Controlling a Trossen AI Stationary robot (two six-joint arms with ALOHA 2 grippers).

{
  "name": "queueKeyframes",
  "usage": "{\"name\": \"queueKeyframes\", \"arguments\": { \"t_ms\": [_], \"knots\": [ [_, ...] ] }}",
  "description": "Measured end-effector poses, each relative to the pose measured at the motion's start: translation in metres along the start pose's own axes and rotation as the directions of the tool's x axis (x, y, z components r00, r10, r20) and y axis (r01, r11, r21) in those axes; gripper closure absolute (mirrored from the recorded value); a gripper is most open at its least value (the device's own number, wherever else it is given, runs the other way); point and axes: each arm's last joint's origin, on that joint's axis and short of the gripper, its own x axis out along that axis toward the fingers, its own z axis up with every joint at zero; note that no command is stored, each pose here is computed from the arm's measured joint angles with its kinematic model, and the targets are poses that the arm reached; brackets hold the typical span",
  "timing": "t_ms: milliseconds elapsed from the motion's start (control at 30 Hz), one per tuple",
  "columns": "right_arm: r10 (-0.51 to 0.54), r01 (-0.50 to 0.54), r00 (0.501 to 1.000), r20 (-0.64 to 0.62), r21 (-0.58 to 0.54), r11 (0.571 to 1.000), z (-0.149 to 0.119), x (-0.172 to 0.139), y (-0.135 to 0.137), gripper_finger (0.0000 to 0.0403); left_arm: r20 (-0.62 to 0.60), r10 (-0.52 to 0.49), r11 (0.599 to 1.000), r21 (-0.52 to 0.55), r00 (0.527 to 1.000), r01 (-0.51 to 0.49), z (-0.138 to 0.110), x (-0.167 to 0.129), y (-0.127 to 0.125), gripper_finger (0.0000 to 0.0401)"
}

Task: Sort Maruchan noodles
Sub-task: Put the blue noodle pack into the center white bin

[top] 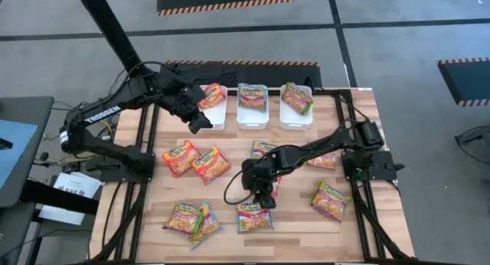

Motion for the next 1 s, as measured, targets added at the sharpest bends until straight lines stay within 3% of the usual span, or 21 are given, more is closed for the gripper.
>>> {"name": "queueKeyframes", "arguments": {
  "t_ms": [367, 667, 767, 933, 1000],
  "knots": [
    [-0.048, 0.055, 0.994, -0.102, 0.072, 0.996, -0.015, 0.037, -0.005, 0.0222, -0.008, 0.005, 1.000, -0.002, 1.000, -0.005, -0.001, 0.000, 0.000, 0.0264],
    [-0.063, 0.078, 0.991, -0.115, 0.127, 0.989, -0.017, 0.039, -0.004, 0.0232, 0.003, 0.030, 1.000, 0.006, 1.000, -0.030, -0.001, 0.000, 0.001, 0.0264],
    [-0.070, 0.087, 0.990, -0.124, 0.137, 0.987, -0.018, 0.039, -0.005, 0.0269, 0.011, 0.047, 0.999, 0.006, 0.999, -0.048, 0.000, 0.000, 0.001, 0.0264],
    [-0.049, 0.069, 0.989, -0.139, 0.142, 0.987, -0.021, 0.050, -0.007, 0.0378, 0.012, 0.051, 0.999, 0.006, 0.999, -0.051, 0.000, 0.000, 0.001, 0.0264],
    [-0.040, 0.060, 0.989, -0.144, 0.139, 0.988, -0.022, 0.055, -0.006, 0.0389, 0.010, 0.051, 0.999, 0.006, 0.999, -0.052, -0.001, 0.000, 0.002, 0.0264]
  ]
}}
